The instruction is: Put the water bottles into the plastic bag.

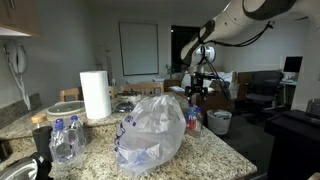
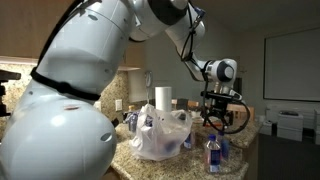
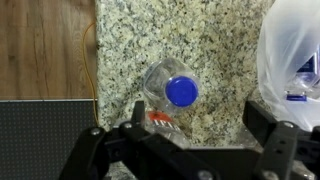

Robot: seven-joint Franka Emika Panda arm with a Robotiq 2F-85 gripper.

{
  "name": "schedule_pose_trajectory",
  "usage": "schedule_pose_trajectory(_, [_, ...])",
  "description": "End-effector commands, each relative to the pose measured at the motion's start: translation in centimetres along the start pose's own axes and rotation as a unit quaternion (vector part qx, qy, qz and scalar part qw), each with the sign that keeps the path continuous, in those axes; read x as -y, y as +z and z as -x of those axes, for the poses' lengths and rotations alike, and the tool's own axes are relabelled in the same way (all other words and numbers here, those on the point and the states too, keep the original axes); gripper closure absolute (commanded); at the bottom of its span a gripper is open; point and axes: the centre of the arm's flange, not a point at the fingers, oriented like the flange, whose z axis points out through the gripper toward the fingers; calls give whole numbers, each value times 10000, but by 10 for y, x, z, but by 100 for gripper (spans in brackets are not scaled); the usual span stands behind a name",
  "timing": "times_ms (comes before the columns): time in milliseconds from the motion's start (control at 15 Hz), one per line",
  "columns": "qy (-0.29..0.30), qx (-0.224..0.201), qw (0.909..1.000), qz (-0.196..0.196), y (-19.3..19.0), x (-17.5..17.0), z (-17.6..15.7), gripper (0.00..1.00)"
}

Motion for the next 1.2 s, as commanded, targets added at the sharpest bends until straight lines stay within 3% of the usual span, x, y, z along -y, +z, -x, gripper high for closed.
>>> schedule_pose_trajectory(0, [288,78,9995,58,11,4,-9,0])
schedule_pose_trajectory(133, [413,173,9989,100,20,3,-10,2])
schedule_pose_trajectory(200, [492,202,9985,115,23,2,-10,26])
schedule_pose_trajectory(333, [636,244,9976,111,25,-1,-10,31])
schedule_pose_trajectory(867, [971,352,9946,83,22,-4,-11,85])
schedule_pose_trajectory(933, [994,378,9943,84,21,-5,-10,90])
schedule_pose_trajectory(1133, [1052,432,9935,87,21,-5,-9,86])
